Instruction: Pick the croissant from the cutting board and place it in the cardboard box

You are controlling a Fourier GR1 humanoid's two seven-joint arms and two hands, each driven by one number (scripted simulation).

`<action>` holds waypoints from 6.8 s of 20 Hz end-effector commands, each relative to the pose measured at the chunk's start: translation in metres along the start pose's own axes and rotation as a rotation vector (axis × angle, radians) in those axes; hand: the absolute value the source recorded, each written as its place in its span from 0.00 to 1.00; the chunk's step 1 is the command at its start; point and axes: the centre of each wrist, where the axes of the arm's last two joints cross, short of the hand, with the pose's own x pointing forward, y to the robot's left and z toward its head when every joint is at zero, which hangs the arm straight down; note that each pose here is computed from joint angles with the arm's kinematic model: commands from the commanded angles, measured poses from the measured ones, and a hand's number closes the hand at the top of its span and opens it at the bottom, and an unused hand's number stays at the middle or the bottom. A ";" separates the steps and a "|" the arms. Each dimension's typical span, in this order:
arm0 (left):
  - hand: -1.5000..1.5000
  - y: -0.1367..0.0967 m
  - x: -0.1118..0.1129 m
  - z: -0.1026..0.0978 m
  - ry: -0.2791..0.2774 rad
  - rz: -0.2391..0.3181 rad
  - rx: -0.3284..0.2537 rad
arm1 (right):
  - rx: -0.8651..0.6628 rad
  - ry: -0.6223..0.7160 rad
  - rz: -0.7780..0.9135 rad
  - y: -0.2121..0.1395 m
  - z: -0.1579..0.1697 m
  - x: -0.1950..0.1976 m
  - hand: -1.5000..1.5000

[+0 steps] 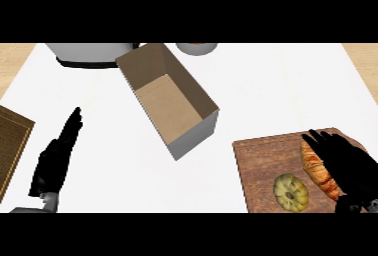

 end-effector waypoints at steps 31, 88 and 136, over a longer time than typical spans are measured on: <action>0.50 0.013 0.003 -0.003 -0.002 0.002 0.020 | 0.032 0.038 0.035 0.039 -0.046 -0.005 0.00; 0.50 -0.007 -0.002 -0.002 -0.026 0.009 -0.028 | -0.639 -0.339 -0.694 -0.205 -0.027 0.185 1.00; 0.50 0.010 0.003 -0.006 -0.008 0.009 0.019 | -0.850 -0.071 -1.546 -0.140 -0.163 0.065 0.00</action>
